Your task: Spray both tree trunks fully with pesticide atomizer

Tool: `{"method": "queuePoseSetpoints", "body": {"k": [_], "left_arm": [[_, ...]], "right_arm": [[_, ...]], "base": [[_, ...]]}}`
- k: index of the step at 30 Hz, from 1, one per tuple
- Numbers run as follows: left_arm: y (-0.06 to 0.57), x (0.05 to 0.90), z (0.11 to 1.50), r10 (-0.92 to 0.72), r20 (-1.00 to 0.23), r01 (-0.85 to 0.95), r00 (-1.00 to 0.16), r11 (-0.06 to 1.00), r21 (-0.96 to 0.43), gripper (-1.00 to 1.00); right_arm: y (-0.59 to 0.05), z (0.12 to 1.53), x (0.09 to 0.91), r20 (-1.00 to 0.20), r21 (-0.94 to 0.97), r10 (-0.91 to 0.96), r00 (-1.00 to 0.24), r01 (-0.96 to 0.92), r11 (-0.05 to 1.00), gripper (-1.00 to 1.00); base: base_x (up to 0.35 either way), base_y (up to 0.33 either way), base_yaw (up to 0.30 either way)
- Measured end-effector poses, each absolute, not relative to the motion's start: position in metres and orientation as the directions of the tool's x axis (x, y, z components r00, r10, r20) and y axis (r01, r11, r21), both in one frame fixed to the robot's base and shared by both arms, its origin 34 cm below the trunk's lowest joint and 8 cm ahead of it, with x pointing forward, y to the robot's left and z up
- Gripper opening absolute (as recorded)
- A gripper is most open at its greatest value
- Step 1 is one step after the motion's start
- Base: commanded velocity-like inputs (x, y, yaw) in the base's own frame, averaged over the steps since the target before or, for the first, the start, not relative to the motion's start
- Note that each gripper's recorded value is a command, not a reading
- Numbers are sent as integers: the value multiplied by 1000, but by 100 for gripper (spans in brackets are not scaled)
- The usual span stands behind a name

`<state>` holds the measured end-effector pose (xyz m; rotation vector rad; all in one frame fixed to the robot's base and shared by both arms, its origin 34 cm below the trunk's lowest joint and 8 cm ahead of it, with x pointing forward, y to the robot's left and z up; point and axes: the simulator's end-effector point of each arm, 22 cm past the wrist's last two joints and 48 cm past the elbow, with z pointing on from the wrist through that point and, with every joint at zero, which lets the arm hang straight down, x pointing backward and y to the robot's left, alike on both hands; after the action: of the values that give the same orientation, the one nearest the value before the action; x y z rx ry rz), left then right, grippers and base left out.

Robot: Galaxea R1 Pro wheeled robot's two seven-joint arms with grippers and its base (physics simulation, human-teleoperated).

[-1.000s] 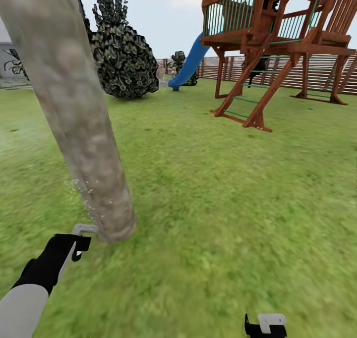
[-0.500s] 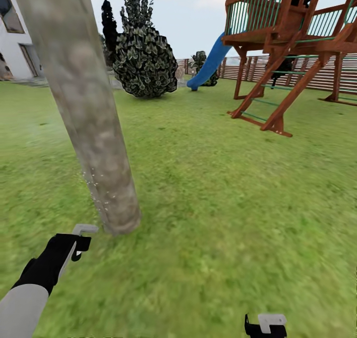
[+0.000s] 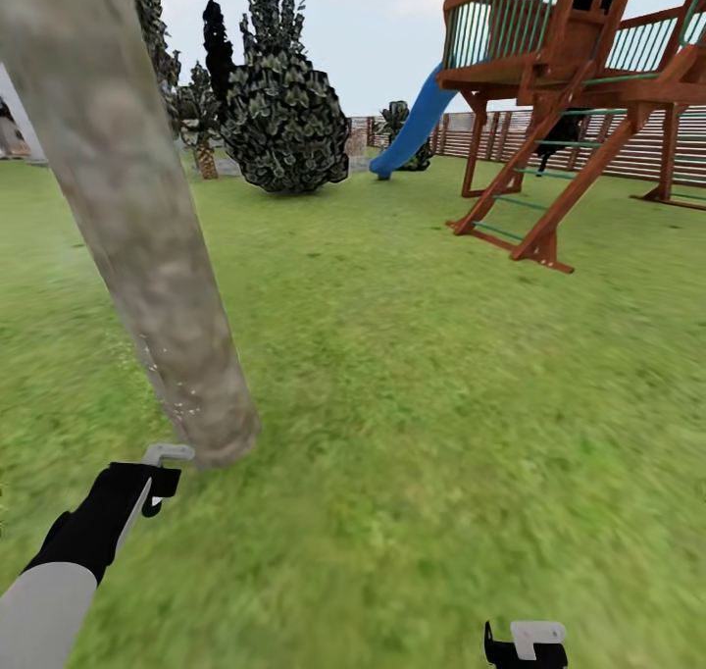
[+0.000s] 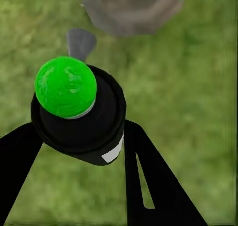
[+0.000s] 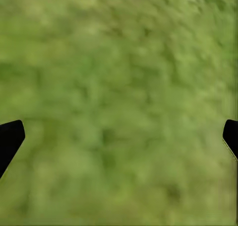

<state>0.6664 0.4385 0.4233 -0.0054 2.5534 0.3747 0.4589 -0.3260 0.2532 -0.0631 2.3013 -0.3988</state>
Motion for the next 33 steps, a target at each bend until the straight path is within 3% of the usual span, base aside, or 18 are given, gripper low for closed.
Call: {"method": "queuePoseSetpoints", "body": {"k": [12,25,33], "left_arm": [[439,667,424,74,-528,-81,-846,961,264,-100],[440,667,424,74,-528,-82,-846,960,266,-100],[443,666,424,71,-528,-86,-846,960,268,-100]], "right_arm": [[-326,253,459,-702,-304,-168,-692,78,950,100],[-326,253,459,-702,-304,-168,-692,78,950,100],[-325,253,459,-702,-303,-167,-692,78,950,100]], "base": [[34,-272,215],[221,-209,7],[231,-201,243]]}}
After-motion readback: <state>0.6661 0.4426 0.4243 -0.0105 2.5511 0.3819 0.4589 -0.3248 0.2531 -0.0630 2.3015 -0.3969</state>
